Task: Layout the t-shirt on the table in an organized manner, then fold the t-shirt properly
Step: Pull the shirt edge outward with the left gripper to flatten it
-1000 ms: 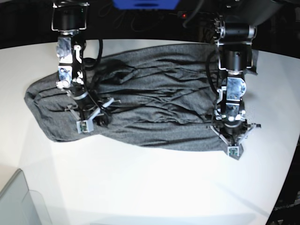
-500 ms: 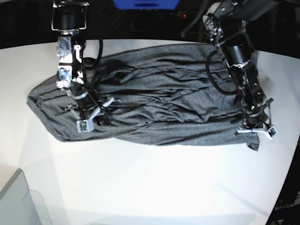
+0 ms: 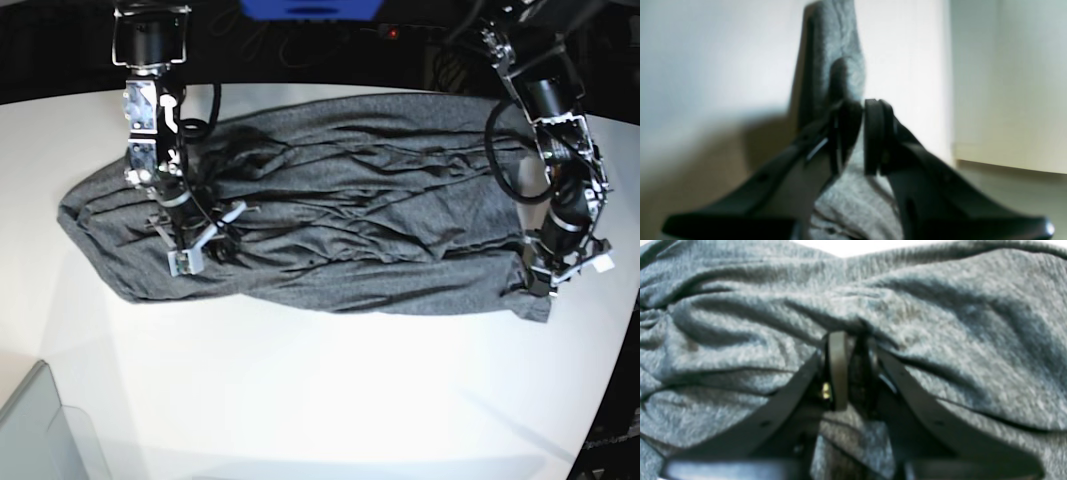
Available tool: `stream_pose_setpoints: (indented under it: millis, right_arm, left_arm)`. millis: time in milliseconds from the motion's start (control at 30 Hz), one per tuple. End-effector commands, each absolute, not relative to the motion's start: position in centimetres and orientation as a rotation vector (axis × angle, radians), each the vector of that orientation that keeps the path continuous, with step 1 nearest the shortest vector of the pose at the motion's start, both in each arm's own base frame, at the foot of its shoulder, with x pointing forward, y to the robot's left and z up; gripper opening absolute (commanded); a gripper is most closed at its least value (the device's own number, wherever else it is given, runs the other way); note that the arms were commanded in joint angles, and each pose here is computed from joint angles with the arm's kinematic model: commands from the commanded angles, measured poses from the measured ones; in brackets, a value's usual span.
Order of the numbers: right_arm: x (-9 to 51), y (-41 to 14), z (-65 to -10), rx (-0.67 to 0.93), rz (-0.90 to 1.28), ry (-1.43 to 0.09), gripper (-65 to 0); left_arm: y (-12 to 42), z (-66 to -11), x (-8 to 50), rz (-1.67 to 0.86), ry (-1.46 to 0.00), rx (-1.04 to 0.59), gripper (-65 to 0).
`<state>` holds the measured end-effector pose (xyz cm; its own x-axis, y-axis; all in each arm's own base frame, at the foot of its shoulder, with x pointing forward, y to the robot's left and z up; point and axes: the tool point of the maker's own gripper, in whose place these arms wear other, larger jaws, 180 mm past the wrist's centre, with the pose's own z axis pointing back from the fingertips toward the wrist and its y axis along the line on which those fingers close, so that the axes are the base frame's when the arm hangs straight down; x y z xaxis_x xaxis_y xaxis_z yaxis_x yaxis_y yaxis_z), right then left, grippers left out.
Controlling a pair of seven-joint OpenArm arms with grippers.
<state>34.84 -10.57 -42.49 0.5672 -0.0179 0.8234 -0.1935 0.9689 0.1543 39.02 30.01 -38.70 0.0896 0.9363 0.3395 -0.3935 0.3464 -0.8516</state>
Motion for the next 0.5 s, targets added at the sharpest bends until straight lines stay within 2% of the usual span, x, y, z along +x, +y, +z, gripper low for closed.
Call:
stream_pose_setpoints:
  millis: [0, 167, 467]
  right_arm:
    - [35.7, -10.5, -41.5, 0.249, 0.109, -0.998, -58.1]
    - [35.7, -10.5, -41.5, 0.249, 0.109, -0.998, -58.1]
    - [35.8, -10.7, -41.2, 0.245, 0.105, -1.007, -58.1]
  left_arm:
    - [31.1, -36.8, 39.5, 1.114, -1.103, -0.702, -54.4]
    - [32.3, -37.3, 37.4, 1.224, -1.104, -0.781, -54.3]
    - [36.7, -39.4, 32.1, 1.344, -1.11, -0.69, -54.2]
